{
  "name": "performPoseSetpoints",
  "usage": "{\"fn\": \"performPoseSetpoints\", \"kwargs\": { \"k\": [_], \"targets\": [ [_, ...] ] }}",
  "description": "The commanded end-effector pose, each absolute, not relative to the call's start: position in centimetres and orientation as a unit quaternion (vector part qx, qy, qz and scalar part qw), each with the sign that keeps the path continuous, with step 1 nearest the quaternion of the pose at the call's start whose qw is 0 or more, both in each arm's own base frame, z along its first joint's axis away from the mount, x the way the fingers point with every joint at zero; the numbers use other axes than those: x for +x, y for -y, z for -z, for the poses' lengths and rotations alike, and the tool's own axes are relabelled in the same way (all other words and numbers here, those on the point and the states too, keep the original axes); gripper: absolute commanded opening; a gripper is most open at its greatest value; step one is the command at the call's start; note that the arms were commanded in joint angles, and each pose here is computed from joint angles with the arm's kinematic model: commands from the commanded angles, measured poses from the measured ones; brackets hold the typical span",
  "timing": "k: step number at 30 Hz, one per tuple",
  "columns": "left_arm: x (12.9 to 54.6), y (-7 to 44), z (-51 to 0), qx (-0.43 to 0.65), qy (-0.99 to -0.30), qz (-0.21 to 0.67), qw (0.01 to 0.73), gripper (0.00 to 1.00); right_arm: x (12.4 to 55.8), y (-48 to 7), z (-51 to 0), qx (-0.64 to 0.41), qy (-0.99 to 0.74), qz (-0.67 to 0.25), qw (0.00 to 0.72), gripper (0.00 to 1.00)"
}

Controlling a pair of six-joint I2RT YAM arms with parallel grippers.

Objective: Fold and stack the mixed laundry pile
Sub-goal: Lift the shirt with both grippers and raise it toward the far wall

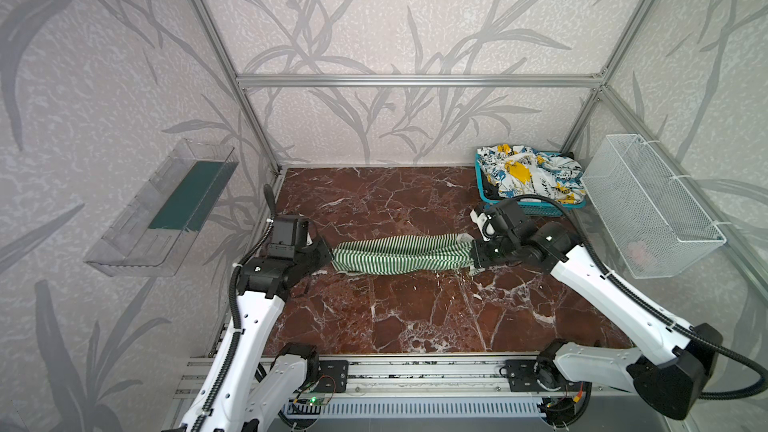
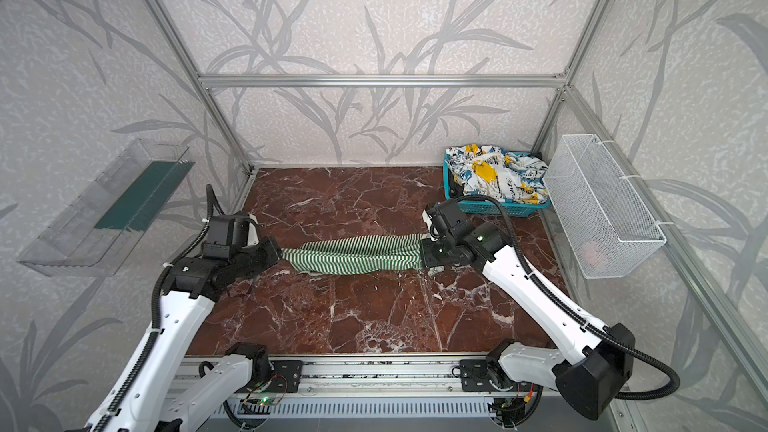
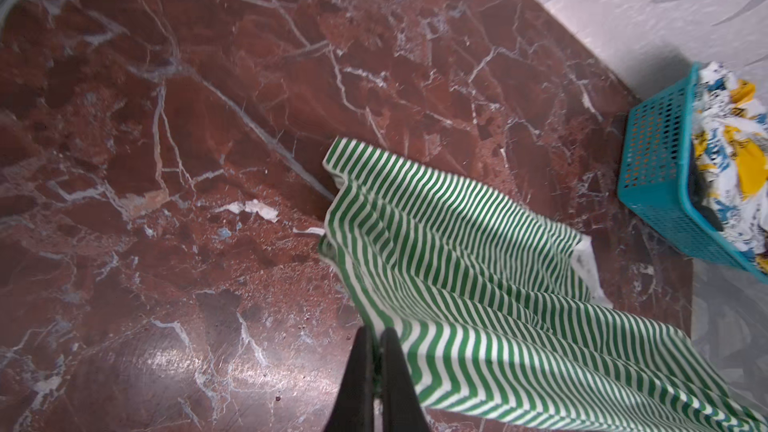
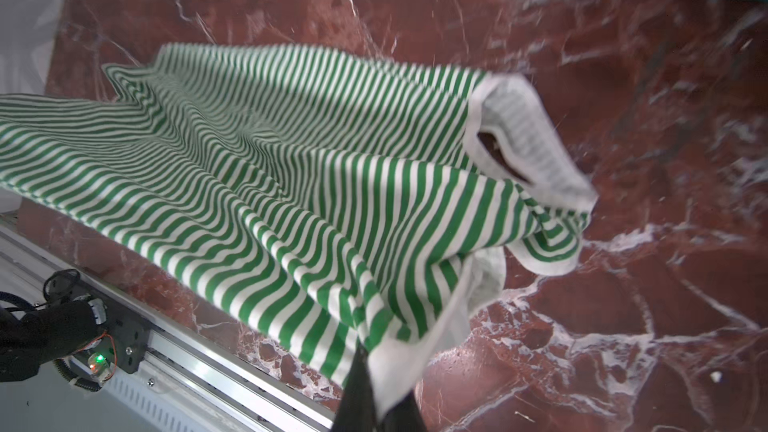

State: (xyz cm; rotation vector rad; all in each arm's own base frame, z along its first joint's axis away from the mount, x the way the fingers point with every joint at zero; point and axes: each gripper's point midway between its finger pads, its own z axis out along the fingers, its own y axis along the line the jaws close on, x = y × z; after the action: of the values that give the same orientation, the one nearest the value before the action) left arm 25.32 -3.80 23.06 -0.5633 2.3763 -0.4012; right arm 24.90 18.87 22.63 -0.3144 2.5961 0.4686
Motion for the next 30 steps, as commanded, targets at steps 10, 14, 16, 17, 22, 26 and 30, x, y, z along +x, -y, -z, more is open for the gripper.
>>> {"fn": "performPoseSetpoints", "kwargs": {
  "k": [10, 14, 16, 17, 22, 26, 30],
  "targets": [
    [21.1, 3.6, -29.1, -0.165, -0.915, 0.143, 0.339, 0.00, 20.2, -17.1, -28.0, -0.184, -0.938, -0.186, 0.228, 0.00],
    [24.7, 4.0, -28.2, -0.162, -0.912, 0.148, 0.346, 0.00, 22.8, -18.4, -26.5, -0.194, -0.936, -0.181, 0.231, 0.00],
    [27.5, 4.3, -29.1, -0.161, -0.904, 0.155, 0.364, 0.00, 25.5, -19.3, -26.7, -0.192, -0.930, -0.189, 0.251, 0.00],
    [28.9, 4.5, -29.7, -0.158, -0.902, 0.156, 0.371, 0.00, 26.9, -19.8, -27.2, -0.192, -0.924, -0.198, 0.265, 0.00],
    [35.9, 4.3, -35.9, -0.140, -0.880, 0.148, 0.429, 0.00, 34.5, -21.1, -33.4, -0.202, -0.893, -0.188, 0.355, 0.00],
    [38.3, 2.8, -40.6, -0.147, -0.860, 0.135, 0.469, 0.00, 36.5, -21.9, -39.6, -0.236, -0.860, -0.179, 0.416, 0.00],
    [38.0, 1.1, -44.2, -0.157, -0.838, 0.123, 0.508, 0.00, 36.0, -21.7, -44.2, -0.260, -0.831, -0.176, 0.460, 0.00]
  ]
}}
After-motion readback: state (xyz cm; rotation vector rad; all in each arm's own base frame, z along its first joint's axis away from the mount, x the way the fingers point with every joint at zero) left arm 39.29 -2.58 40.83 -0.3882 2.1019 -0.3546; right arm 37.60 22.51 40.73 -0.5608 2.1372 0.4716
